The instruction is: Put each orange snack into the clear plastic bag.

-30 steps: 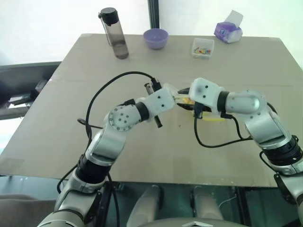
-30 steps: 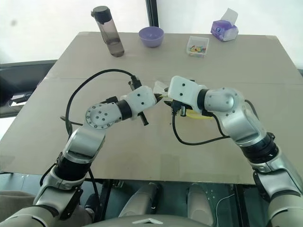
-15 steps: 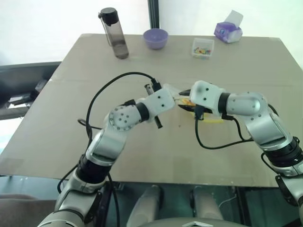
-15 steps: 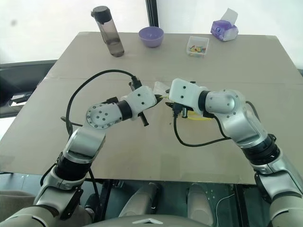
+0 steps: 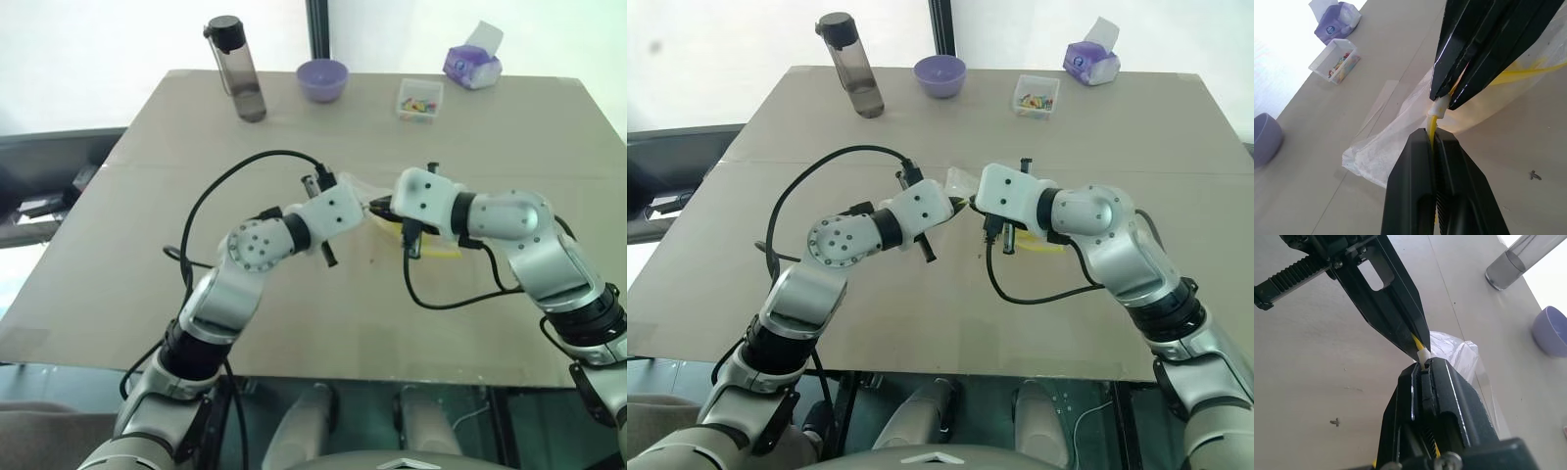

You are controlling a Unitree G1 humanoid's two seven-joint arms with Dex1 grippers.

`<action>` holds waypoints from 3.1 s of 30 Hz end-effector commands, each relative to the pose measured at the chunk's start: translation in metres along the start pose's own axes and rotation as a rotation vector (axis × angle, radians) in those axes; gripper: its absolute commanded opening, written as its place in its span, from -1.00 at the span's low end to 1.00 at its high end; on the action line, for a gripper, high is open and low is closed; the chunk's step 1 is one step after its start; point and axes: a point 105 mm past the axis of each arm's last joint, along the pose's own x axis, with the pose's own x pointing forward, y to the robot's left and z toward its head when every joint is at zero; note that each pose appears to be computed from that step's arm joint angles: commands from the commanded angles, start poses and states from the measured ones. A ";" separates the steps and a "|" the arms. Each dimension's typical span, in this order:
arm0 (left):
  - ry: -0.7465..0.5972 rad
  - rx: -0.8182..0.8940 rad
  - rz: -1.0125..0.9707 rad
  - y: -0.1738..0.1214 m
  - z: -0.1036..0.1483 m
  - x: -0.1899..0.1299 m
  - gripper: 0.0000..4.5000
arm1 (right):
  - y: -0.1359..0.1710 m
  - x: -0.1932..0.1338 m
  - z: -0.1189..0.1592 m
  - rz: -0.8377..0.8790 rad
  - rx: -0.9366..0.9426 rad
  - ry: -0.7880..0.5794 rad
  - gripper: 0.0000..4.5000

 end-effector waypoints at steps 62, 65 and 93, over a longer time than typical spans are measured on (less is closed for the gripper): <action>-0.063 -0.310 0.091 -0.018 -0.029 -0.016 -1.00 | 0.042 -0.023 -0.009 -0.122 0.245 0.078 -0.96; -0.061 -0.291 0.081 -0.021 -0.029 -0.015 -1.00 | 0.043 -0.021 -0.008 -0.132 0.242 0.081 -0.96; -0.046 -0.183 0.071 -0.025 -0.029 -0.015 -1.00 | 0.042 -0.007 -0.013 -0.104 0.193 0.084 -0.88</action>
